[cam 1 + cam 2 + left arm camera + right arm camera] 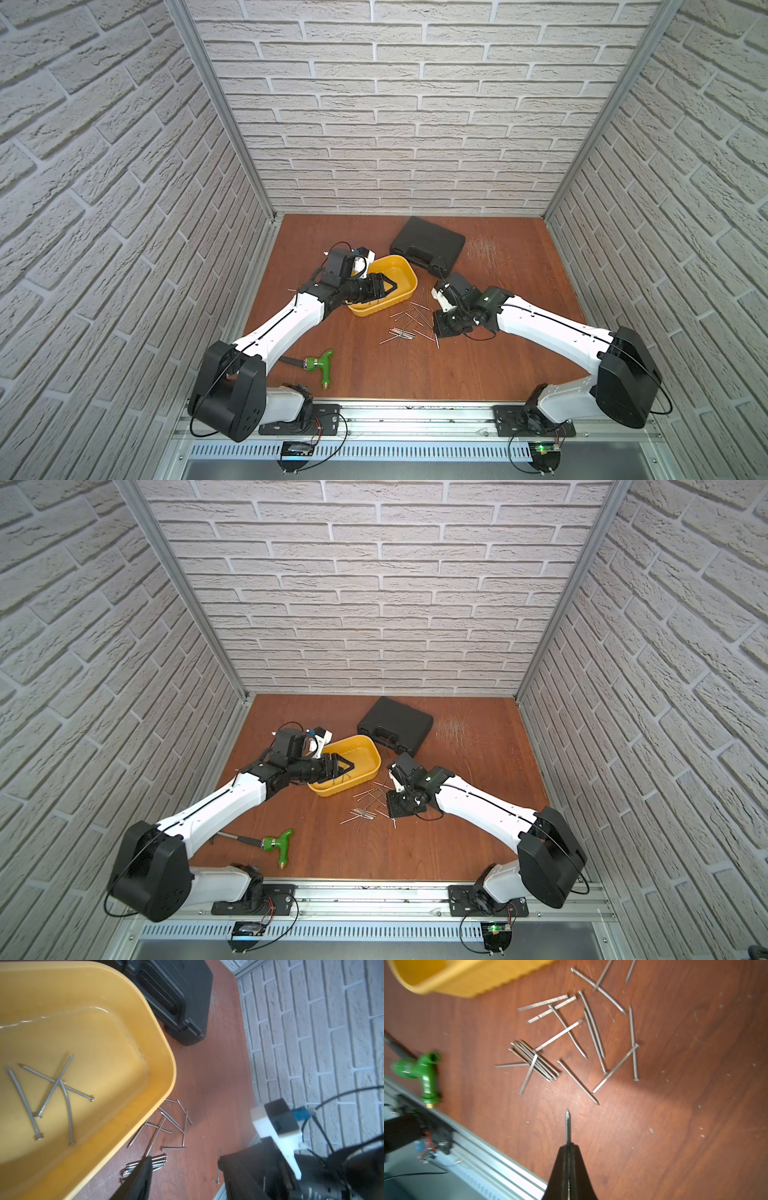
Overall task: Put the nails on the desktop into the storage box
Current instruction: Pick up the nail from the center of the board.
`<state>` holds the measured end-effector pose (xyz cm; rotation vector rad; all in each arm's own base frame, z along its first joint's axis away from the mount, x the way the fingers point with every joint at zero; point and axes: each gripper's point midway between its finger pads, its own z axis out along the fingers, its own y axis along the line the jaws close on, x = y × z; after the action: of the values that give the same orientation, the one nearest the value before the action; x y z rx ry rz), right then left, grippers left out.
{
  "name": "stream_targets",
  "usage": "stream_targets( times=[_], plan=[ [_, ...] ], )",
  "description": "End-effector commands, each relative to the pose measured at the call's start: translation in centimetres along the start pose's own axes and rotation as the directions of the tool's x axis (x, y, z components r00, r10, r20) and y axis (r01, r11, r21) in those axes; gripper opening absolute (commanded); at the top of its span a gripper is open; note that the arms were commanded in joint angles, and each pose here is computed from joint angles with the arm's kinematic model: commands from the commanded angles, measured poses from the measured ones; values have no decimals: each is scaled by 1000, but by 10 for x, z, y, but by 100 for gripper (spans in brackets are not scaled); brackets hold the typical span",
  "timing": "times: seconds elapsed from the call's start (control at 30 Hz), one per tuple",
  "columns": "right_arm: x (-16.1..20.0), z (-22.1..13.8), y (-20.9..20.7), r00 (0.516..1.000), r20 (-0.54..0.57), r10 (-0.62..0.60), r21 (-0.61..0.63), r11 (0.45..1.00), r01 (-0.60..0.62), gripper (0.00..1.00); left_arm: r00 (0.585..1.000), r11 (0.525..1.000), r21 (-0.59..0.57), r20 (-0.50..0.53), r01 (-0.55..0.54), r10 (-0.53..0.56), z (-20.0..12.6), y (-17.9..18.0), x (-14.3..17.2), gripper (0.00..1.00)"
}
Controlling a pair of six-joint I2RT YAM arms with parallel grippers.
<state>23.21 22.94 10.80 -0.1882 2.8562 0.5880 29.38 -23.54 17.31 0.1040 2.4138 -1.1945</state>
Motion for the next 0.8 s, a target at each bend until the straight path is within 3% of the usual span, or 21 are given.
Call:
stream_targets(
  times=[0.0,0.23,0.77],
  plan=[
    [-30,-26,41,994,94,55,-237,971,-31,2,993,984,150,69,-100,90,-7,-35,-10,63],
    [-56,-53,66,978,152,139,-407,911,-66,2,984,952,248,10,-177,180,3,-61,14,65],
    [-72,-85,74,956,199,215,-513,854,-85,2,962,926,299,-70,-231,263,27,-85,38,64]
  ],
)
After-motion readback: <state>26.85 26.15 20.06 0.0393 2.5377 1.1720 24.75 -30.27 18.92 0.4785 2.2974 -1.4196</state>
